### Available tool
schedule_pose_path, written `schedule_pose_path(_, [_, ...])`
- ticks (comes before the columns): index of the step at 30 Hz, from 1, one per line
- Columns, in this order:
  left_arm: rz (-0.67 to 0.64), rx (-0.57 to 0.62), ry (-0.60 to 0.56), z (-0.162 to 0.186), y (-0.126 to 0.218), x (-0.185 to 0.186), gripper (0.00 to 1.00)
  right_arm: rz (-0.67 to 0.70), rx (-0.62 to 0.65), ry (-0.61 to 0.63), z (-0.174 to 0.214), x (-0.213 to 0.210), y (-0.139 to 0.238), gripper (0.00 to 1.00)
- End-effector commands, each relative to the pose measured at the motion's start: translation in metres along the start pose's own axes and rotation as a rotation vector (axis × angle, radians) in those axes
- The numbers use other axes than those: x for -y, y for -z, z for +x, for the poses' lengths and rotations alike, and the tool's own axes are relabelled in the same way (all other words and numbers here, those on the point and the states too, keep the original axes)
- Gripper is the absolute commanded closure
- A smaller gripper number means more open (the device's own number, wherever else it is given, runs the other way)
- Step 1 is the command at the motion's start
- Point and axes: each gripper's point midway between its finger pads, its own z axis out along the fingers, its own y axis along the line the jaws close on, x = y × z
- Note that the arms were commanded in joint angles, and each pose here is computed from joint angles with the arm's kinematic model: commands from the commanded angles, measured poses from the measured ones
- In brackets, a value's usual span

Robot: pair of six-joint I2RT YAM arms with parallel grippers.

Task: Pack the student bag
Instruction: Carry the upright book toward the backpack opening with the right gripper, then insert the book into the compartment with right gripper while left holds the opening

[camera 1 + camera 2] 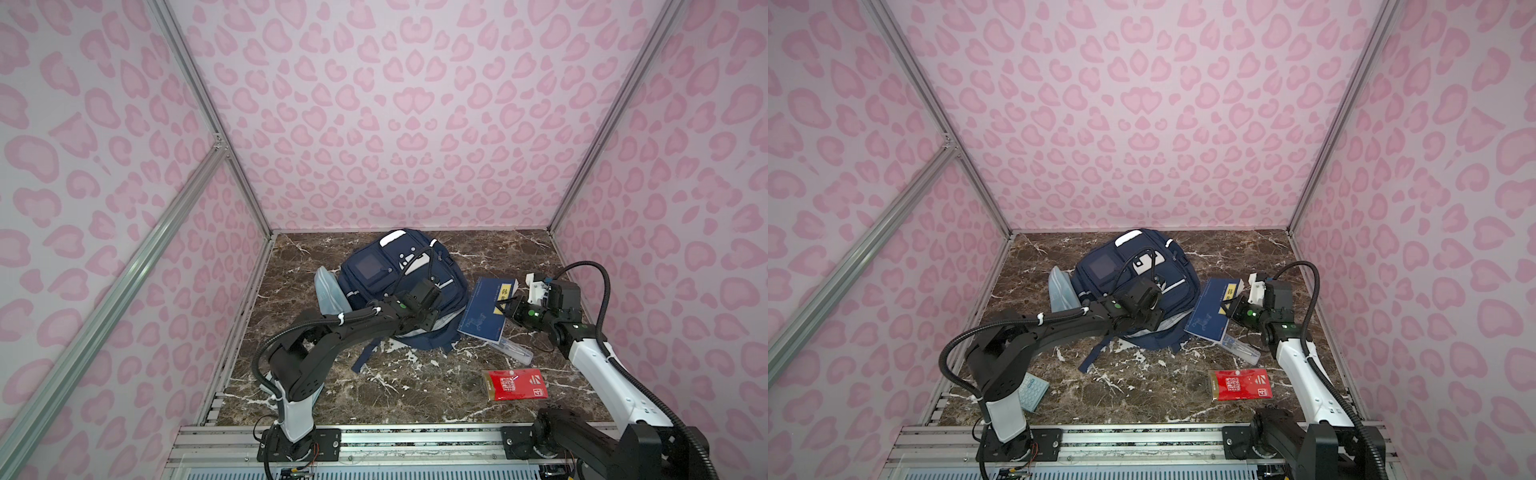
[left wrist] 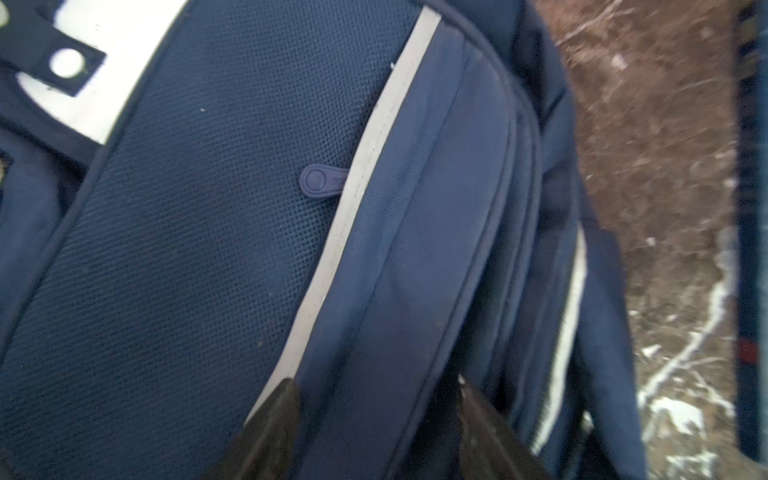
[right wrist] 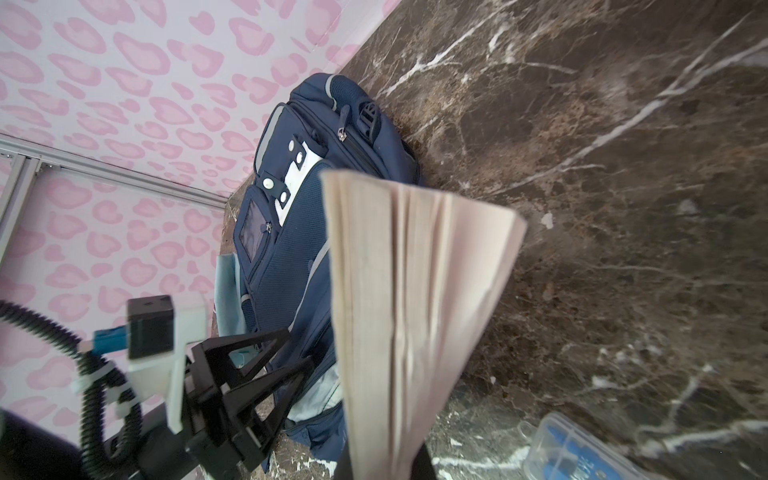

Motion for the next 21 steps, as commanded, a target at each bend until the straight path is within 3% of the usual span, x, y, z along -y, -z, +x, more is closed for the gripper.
schedule_pose_path(1, [-0.047,-0.039,-0.066,0.004,-0.013,0.0,0.33,-0.007,-0.01,0.026,0.001,-0.001,0.002,1.0])
schedule_pose_path(5, [-0.111,-0.048,-0.071,0.0,-0.024,-0.003,0.29,-0.026,-0.039,0.02,0.006,0.001,0.002,1.0])
schedule_pose_path(6, [-0.109,-0.051,-0.069,0.001,-0.026,-0.003,0.35,-0.037,-0.043,0.015,0.007,0.0,0.002,1.0])
schedule_pose_path(9, [-0.085,-0.044,-0.051,-0.005,-0.021,0.001,0.91,-0.087,-0.056,-0.022,0.016,-0.002,-0.002,1.0])
schedule_pose_path(10, [-0.083,-0.029,-0.04,-0.012,-0.015,0.001,0.96,-0.105,-0.062,-0.039,0.019,-0.003,-0.005,1.0])
schedule_pose_path(16, [-0.045,0.095,0.015,-0.066,0.048,-0.005,0.97,-0.189,-0.095,-0.046,0.042,-0.037,-0.021,1.0])
schedule_pose_path(21, [0.041,0.193,0.06,-0.106,0.1,-0.009,0.97,-0.296,-0.114,-0.13,0.048,-0.059,-0.043,1.0])
